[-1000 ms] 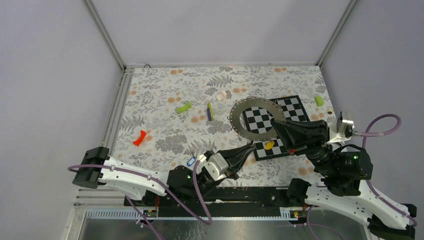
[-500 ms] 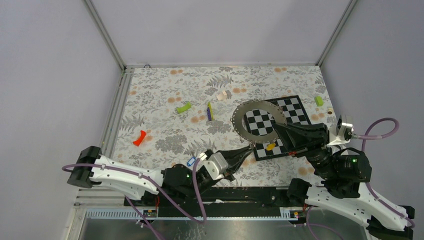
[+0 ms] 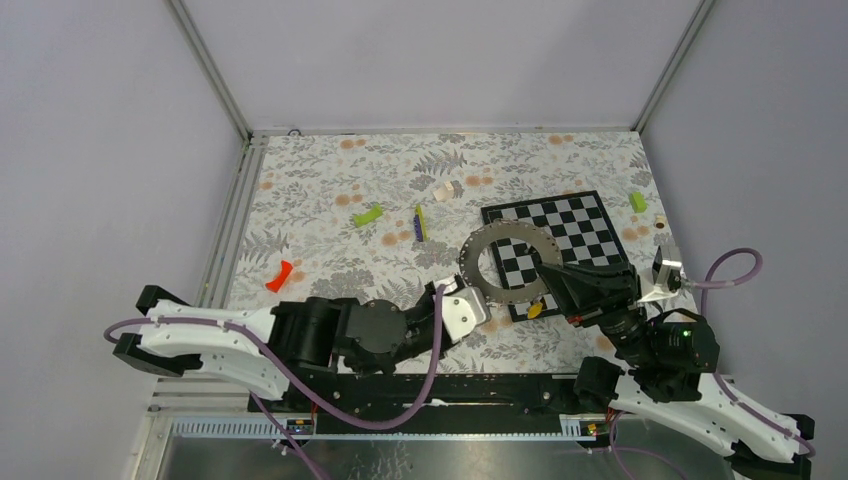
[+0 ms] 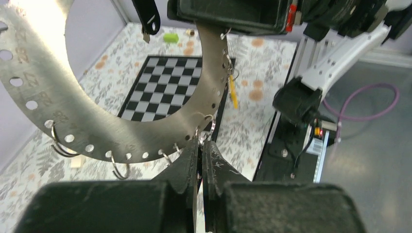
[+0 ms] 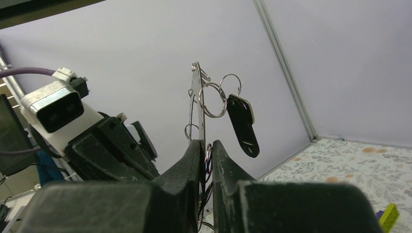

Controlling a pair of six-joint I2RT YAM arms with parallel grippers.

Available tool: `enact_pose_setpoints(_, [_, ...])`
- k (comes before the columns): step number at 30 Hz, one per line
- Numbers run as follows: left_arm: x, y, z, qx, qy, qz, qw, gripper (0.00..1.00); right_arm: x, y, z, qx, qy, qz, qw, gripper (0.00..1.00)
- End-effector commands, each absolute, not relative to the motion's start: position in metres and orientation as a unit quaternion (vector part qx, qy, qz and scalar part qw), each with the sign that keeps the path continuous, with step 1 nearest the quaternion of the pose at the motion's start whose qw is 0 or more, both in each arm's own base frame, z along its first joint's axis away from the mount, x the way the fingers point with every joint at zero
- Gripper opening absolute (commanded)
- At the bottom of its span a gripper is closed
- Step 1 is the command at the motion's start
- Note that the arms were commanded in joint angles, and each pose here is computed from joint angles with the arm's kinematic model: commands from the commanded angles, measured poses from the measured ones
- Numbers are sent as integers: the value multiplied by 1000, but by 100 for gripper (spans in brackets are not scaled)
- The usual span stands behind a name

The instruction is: Remove the keys from the keyring

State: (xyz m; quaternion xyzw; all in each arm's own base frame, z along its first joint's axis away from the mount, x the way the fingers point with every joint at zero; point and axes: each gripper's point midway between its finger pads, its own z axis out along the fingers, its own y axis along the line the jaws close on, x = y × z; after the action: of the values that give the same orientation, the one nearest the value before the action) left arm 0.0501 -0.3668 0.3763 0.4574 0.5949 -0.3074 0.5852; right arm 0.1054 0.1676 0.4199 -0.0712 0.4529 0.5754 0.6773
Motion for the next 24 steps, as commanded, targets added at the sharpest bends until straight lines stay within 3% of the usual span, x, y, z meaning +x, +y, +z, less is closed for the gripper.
enact_pose_setpoints(1, [42,-340,365,489,640,-291,516,0,107,154,427,-43,432,578,691,8])
enact_pose_setpoints(16, [26,-322,349,525,724,-284,346,0,110,144,393,-36,467,557,686,18])
enact_pose_setpoints(24, [38,-308,340,522,749,-259,315,0,116,131,384,-39,496,510,701,33])
